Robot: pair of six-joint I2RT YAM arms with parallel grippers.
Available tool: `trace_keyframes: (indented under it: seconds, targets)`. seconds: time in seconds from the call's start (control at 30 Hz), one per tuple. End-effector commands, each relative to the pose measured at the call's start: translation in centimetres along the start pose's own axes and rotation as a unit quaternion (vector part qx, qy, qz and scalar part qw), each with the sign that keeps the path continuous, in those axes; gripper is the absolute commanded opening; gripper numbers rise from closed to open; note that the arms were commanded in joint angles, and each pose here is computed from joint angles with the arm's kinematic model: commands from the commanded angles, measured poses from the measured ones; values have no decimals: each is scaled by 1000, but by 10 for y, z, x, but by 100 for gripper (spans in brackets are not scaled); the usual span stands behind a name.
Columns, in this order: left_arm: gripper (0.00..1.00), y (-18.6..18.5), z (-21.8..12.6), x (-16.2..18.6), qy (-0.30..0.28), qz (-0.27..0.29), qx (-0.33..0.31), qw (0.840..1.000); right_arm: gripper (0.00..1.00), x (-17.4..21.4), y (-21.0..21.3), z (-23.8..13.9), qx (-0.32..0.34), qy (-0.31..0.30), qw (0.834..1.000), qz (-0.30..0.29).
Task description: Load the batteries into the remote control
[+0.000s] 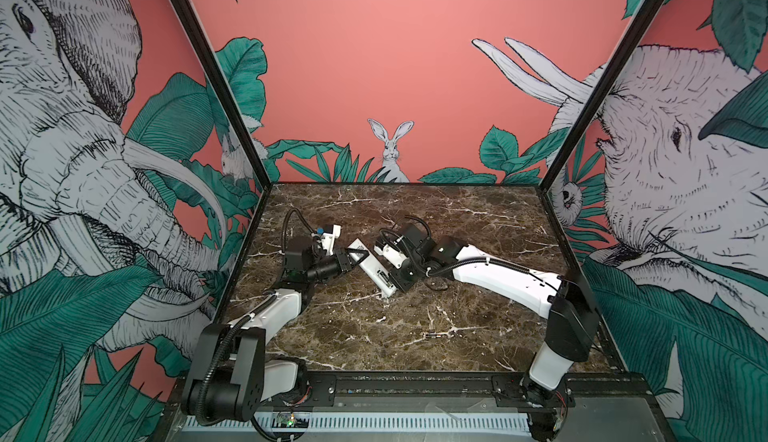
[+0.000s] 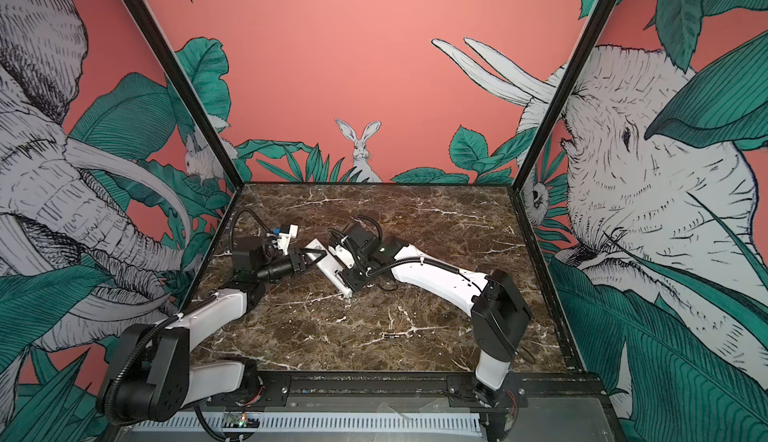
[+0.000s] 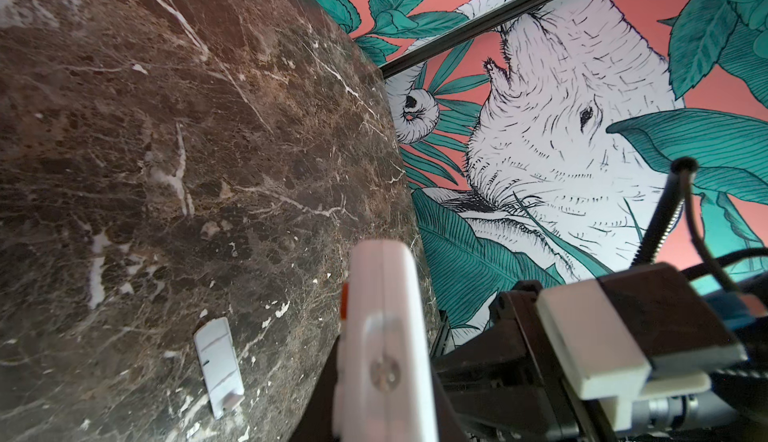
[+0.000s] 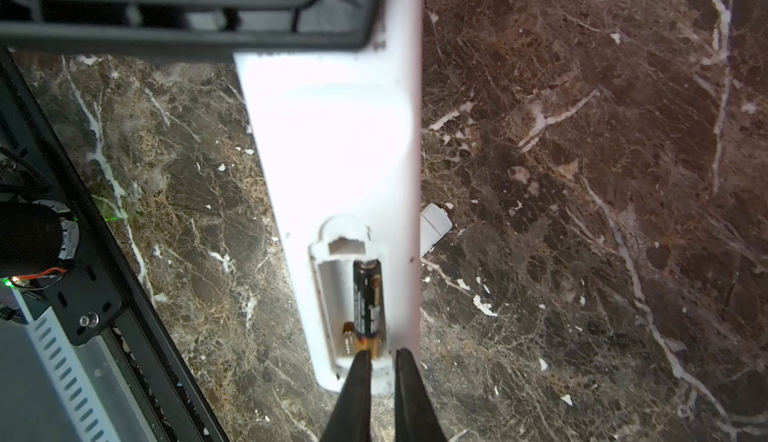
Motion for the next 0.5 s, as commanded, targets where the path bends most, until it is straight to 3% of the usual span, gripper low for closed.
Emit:
trace_keyframes:
  seconds: [0.0,0.13,0.47]
  targets:
    - [0,-12,0,-4,0,26,10,1000,14,-3,4,-19,-4,-21,1000,-10]
    - [0,-15,2,-2,4,35,17,999,20,0,4,-27,2,-26,1000,-6]
    - [0,-49,17,23,51,99,78,991,52,13,7,-40,-34,-51,998,-4]
Point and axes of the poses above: each gripper's point midway between its finger pads, its own z axis out along the fingers, its own y axis along the line the jaws close on, x = y × z, the point moved 3 cm from there along -z, back along the fingers, and after that the axes turned 8 degrees about -z, right-handed, at the moved point
